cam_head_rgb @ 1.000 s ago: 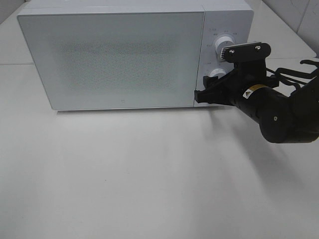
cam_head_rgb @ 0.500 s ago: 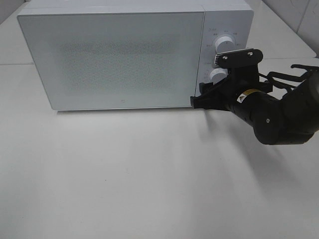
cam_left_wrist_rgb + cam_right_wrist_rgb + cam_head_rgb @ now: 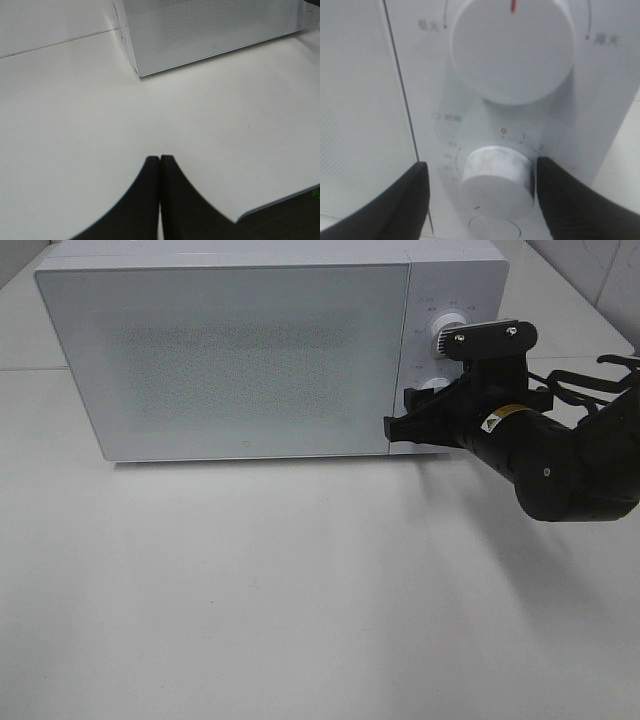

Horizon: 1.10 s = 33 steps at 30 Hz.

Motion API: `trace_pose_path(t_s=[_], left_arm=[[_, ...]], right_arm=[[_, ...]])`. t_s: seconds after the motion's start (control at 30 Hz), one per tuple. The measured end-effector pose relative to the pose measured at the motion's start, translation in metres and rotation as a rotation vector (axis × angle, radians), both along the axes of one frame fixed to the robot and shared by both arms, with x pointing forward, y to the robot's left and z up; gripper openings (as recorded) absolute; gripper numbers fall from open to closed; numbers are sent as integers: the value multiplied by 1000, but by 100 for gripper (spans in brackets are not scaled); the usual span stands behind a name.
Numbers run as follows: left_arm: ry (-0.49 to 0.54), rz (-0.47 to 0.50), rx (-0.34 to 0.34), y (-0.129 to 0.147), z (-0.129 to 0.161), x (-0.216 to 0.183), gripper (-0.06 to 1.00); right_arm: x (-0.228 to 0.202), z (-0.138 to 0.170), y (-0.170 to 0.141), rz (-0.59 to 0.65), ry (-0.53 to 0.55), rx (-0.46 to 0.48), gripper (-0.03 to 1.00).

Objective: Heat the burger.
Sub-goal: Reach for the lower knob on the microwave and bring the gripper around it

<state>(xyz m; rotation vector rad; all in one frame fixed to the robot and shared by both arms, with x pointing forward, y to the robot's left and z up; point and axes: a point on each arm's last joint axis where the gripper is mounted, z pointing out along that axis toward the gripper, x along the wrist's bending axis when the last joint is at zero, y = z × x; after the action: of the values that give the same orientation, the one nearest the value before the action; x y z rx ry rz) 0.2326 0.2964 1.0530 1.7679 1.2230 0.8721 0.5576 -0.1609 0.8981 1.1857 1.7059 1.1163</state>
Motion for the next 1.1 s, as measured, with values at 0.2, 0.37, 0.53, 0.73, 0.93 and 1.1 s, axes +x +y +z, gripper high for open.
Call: trace_pose_path(t_s=[0.2, 0.37, 0.53, 0.73, 0.93, 1.1], left_arm=[[0, 0, 0, 0, 0, 0, 0], [0, 0, 0, 0, 0, 0, 0], [0, 0, 0, 0, 0, 0, 0], [0, 0, 0, 0, 0, 0, 0], [0, 0, -1, 0, 0, 0, 0], [0, 0, 0, 0, 0, 0, 0]], right_arm=[[-1, -2, 0, 2, 18, -4, 60], [-1, -5, 0, 3, 33, -9, 56], [0, -3, -1, -15, 20, 7, 43], [0, -3, -1, -29, 29, 41, 43], [0, -3, -1, -52, 45, 106, 43], [0, -3, -1, -105, 81, 253, 42]])
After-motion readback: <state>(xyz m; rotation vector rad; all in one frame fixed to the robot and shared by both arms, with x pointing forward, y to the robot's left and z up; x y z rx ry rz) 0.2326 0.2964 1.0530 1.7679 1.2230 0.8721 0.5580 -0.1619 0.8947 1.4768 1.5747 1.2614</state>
